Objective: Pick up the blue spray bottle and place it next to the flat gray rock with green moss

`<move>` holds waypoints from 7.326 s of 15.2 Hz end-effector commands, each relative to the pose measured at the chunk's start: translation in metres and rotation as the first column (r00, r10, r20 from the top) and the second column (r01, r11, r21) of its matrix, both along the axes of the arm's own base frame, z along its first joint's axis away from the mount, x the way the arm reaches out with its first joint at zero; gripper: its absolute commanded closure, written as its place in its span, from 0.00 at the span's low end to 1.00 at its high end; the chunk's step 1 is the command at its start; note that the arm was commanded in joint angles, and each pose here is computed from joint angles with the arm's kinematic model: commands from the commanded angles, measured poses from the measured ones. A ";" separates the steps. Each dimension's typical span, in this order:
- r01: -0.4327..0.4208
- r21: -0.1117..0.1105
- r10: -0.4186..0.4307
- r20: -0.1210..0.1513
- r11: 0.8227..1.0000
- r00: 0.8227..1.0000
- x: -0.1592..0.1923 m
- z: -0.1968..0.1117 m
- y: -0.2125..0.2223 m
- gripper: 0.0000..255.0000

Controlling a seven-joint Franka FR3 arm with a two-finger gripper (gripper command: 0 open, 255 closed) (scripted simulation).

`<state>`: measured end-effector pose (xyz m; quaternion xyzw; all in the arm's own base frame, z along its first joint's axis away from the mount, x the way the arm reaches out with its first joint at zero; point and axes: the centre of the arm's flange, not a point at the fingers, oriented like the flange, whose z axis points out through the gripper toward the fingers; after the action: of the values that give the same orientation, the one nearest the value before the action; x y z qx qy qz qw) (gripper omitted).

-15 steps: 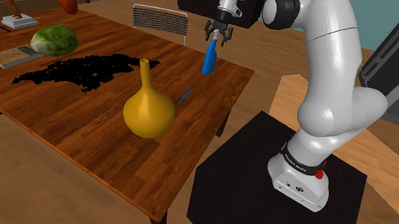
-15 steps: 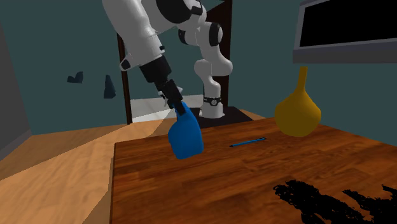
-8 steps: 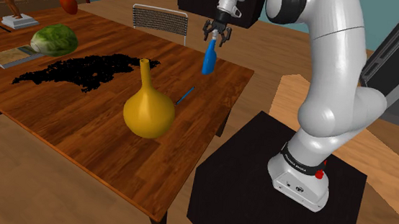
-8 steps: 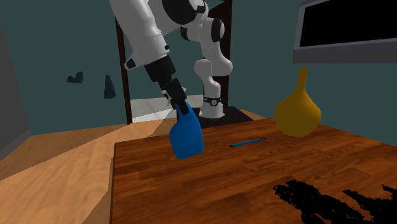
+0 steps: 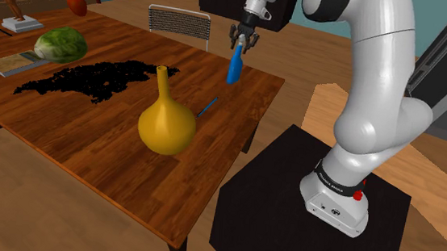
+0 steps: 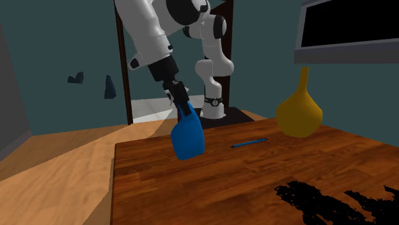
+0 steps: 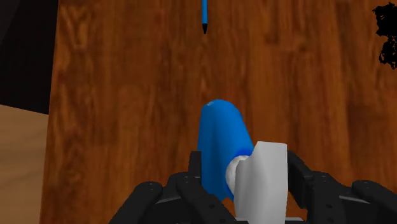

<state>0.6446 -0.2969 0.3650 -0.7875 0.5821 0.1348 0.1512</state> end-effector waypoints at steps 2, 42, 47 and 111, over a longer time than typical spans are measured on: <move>-0.001 0.039 0.005 -0.097 0.999 0.995 -0.004 -0.078 0.008 1.00; -0.001 0.041 0.005 -0.097 0.999 0.995 0.014 0.117 0.150 1.00; -0.001 0.041 0.005 -0.097 0.999 0.995 0.018 0.148 0.208 1.00; -0.001 0.041 0.005 -0.097 0.999 0.995 0.034 0.004 0.409 1.00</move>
<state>0.6777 0.1130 0.3747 -0.7776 0.5846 0.1850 0.1393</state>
